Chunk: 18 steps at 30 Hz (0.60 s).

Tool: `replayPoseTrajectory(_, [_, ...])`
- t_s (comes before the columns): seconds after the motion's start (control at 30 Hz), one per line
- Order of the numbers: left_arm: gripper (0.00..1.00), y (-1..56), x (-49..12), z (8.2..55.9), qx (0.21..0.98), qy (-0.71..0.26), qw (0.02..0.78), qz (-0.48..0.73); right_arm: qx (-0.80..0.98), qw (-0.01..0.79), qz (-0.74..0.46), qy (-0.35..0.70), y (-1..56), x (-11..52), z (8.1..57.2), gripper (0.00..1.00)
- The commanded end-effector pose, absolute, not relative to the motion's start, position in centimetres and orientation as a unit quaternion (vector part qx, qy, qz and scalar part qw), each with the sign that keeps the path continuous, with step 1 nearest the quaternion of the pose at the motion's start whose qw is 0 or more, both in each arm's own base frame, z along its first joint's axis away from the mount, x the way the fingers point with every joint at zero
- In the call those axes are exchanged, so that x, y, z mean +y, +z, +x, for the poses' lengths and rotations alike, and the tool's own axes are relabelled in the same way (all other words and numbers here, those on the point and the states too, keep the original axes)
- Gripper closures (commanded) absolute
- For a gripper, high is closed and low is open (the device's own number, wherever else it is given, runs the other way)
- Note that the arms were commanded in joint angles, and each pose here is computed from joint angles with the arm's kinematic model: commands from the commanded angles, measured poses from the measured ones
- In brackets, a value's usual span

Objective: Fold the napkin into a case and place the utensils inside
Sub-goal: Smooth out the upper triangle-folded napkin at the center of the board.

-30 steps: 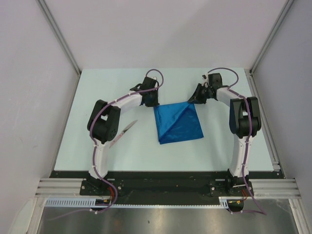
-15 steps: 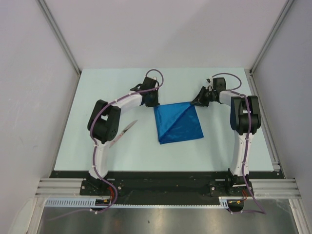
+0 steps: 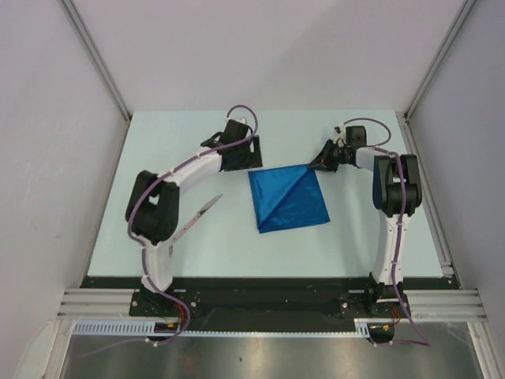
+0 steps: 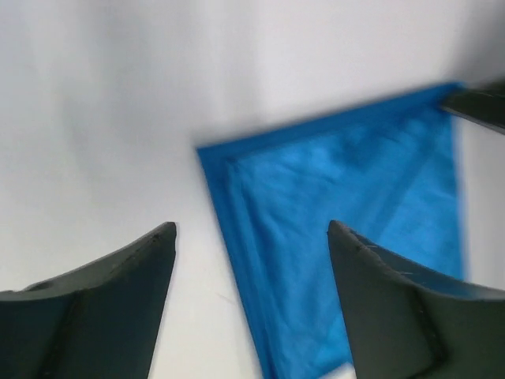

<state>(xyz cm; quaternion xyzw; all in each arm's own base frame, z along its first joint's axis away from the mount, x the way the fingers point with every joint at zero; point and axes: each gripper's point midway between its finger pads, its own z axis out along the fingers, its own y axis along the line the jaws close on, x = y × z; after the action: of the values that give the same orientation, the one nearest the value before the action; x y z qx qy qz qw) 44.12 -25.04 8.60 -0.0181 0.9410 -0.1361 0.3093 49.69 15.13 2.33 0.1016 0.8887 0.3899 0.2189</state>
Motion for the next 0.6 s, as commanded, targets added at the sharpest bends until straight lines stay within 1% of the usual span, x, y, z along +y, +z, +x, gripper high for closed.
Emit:
replayPoseTrajectory(0.0, [0.32,14.5,-28.5,40.6,0.908,-0.247,0.339,0.007,0.897,0.224,0.098,0.367,0.6,14.5,50.3,0.9])
replayPoseTrajectory(0.03, [0.53,13.0,-28.8,39.2,0.913,-0.257,0.316,0.012,0.898,0.222,0.097,0.368,0.5,14.6,50.2,0.9])
replayPoseTrajectory(0.07, [0.63,13.5,-30.2,38.4,0.904,-0.295,0.309,0.028,0.898,0.222,0.097,0.368,0.6,14.6,50.3,0.9])
replayPoseTrajectory(0.1, [0.72,12.8,-30.5,37.7,0.905,-0.302,0.298,0.035,0.898,0.221,0.098,0.367,0.4,14.5,50.2,0.9])
replayPoseTrajectory(0.13, [0.87,11.5,-30.7,36.5,0.909,-0.304,0.283,0.038,0.898,0.22,0.097,0.368,0.4,14.6,50.2,0.9])
replayPoseTrajectory(0.17, [0.91,11.5,-31.2,36.2,0.904,-0.315,0.287,0.044,0.899,0.219,0.098,0.368,0.2,14.6,50.2,0.9])
replayPoseTrajectory(0.23, [0.97,10.1,-31.7,34.6,0.907,-0.322,0.267,0.054,0.899,0.218,0.097,0.368,0.1,14.7,50.2,0.9])
replayPoseTrajectory(0.33, [1.0,8.2,-31.5,33.0,0.912,-0.322,0.248,0.054,0.9,0.218,0.097,0.365,0.1,14.6,50.2,0.9])
replayPoseTrajectory(0.57, [1.0,7.0,-31.4,30.9,0.902,-0.356,0.24,0.049,0.901,0.216,0.097,0.364,-0.1,14.6,50.1,0.9])
